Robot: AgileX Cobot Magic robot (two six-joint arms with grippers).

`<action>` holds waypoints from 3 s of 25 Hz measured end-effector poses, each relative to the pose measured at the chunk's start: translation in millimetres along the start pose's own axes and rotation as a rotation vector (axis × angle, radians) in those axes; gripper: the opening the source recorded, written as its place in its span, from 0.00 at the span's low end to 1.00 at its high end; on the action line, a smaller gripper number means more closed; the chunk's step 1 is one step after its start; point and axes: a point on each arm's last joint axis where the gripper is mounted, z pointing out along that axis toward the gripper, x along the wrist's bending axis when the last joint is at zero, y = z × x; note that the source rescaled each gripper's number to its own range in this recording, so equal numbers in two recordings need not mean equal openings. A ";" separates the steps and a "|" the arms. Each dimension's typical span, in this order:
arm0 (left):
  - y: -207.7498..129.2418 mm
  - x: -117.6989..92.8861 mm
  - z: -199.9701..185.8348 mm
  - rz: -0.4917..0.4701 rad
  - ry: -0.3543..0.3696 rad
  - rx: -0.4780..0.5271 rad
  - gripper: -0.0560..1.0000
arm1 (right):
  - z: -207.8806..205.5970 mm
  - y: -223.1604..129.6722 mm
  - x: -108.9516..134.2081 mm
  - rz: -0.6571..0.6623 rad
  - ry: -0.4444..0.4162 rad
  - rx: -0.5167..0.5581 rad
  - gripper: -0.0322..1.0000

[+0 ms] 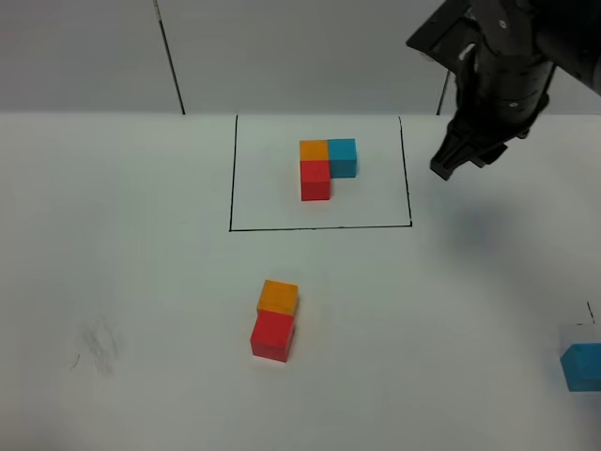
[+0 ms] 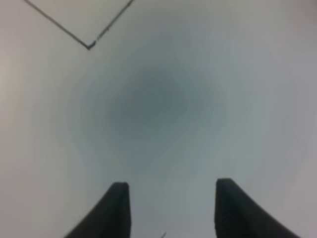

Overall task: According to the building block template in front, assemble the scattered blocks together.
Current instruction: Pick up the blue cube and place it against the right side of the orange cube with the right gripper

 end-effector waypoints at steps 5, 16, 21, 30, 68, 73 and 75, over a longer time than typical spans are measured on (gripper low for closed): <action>0.0 0.0 0.0 0.001 0.000 0.000 0.06 | -5.9 -42.1 -12.8 0.110 0.000 0.059 0.54; 0.0 0.0 0.0 0.001 0.000 0.000 0.06 | 4.4 -113.3 5.2 0.287 0.027 0.071 0.54; 0.0 0.0 0.0 0.001 0.000 0.000 0.06 | 32.4 -142.4 14.5 0.377 0.078 0.085 0.54; 0.0 0.0 0.0 0.001 0.000 0.000 0.06 | 78.6 -188.1 19.9 0.492 0.105 0.079 0.54; 0.0 0.0 0.0 0.000 0.000 0.000 0.06 | 124.3 -215.5 30.5 0.567 0.140 0.095 0.72; 0.0 0.0 0.0 0.000 0.000 0.000 0.06 | 131.8 -216.0 32.6 0.564 0.149 0.113 0.61; 0.0 0.0 0.0 0.000 0.000 0.000 0.06 | 136.0 -215.7 33.4 0.557 0.153 0.119 0.61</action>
